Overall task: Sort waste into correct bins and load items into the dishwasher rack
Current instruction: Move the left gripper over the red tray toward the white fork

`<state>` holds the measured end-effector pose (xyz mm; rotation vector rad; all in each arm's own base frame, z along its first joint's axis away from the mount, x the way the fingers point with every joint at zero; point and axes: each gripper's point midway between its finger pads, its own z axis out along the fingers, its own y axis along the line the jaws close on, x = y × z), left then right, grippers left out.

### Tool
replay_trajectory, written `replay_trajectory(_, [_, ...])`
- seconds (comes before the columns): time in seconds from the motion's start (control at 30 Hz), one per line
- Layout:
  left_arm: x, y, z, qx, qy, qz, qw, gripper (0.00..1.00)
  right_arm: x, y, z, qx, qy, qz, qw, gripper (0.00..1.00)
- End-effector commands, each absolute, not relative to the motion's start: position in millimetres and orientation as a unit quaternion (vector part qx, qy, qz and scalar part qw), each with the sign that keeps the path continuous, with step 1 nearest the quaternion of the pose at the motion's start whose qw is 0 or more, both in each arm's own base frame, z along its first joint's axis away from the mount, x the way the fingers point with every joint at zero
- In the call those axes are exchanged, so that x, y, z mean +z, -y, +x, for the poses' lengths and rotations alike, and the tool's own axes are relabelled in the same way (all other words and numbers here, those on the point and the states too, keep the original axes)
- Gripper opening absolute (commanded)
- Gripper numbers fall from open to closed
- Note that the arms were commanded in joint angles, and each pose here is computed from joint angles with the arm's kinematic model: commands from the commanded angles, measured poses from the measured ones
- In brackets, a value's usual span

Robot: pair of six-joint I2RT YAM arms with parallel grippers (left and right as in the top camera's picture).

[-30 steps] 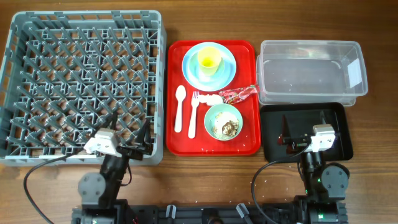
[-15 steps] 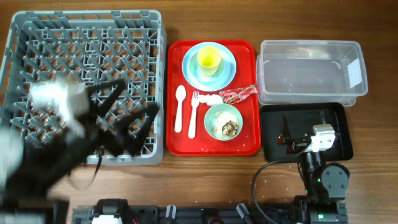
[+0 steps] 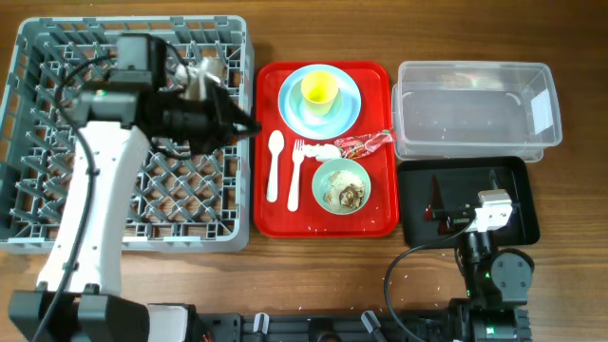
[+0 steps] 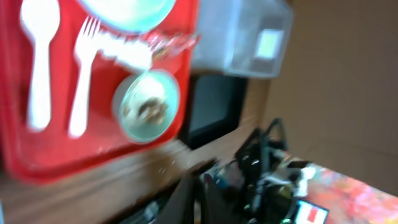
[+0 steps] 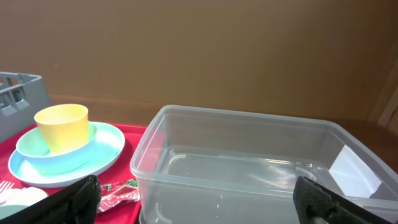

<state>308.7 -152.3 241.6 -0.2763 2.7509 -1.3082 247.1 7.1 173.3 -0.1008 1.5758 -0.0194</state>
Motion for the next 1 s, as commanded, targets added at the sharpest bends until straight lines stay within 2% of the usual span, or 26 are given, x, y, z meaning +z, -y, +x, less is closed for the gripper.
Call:
replay_trajectory(0.0, [195,158,287,-0.301,-0.952,-0.062,0.021,0.04,175,-6,247,-0.011,-0.706,-0.043,0.706,1.0])
replay_trajectory(0.13, [155,181,266,-0.158,-0.986,0.004,0.045,0.05,175,-6,247,-0.01,-0.706,-0.043,0.706,1.0])
replay_trajectory(0.17, [147,187,270,-0.129,-0.989,-0.008,0.072,0.12,175,-6,247,-0.011,-0.706,-0.043,0.706,1.0])
replay_trajectory(0.27, [139,207,281,-0.113,-0.985,-0.003,0.13,0.23,175,-6,247,-0.011,-0.706,-0.043,0.706,1.0])
replay_trajectory(0.33, [139,200,295,-0.082,-0.982,-0.008,0.167,0.23,175,-6,247,-0.011,-0.706,-0.043,0.706,1.0])
replay_trajectory(0.5, [93,201,300,-0.043,-0.991,-0.007,0.123,0.21,175,-6,247,-0.011,-0.706,-0.043,0.706,1.0])
replay_trajectory(0.57, [65,206,299,-0.035,-0.995,-0.006,0.09,0.11,175,-6,247,-0.011,-0.706,-0.044,0.706,1.0])
replay_trajectory(0.63, [46,206,297,-0.023,-0.997,-0.005,0.068,0.12,175,-6,247,-0.01,-0.706,-0.044,0.706,1.0])
replay_trajectory(0.7, [41,206,297,-0.019,-0.998,-0.005,0.062,0.12,175,-6,247,-0.011,-0.706,-0.043,0.706,1.0])
replay_trajectory(0.77, [41,207,299,-0.022,-0.998,-0.005,0.067,0.24,175,-6,247,-0.01,-0.706,-0.043,0.706,1.0])
replay_trajectory(0.8, [41,207,299,-0.022,-0.998,-0.005,0.066,0.18,175,-6,247,-0.011,-0.706,-0.043,0.706,1.0])
replay_trajectory(0.97, [42,209,301,-0.025,-0.997,-0.005,0.072,0.17,175,-6,247,-0.011,-0.706,-0.043,0.706,1.0])
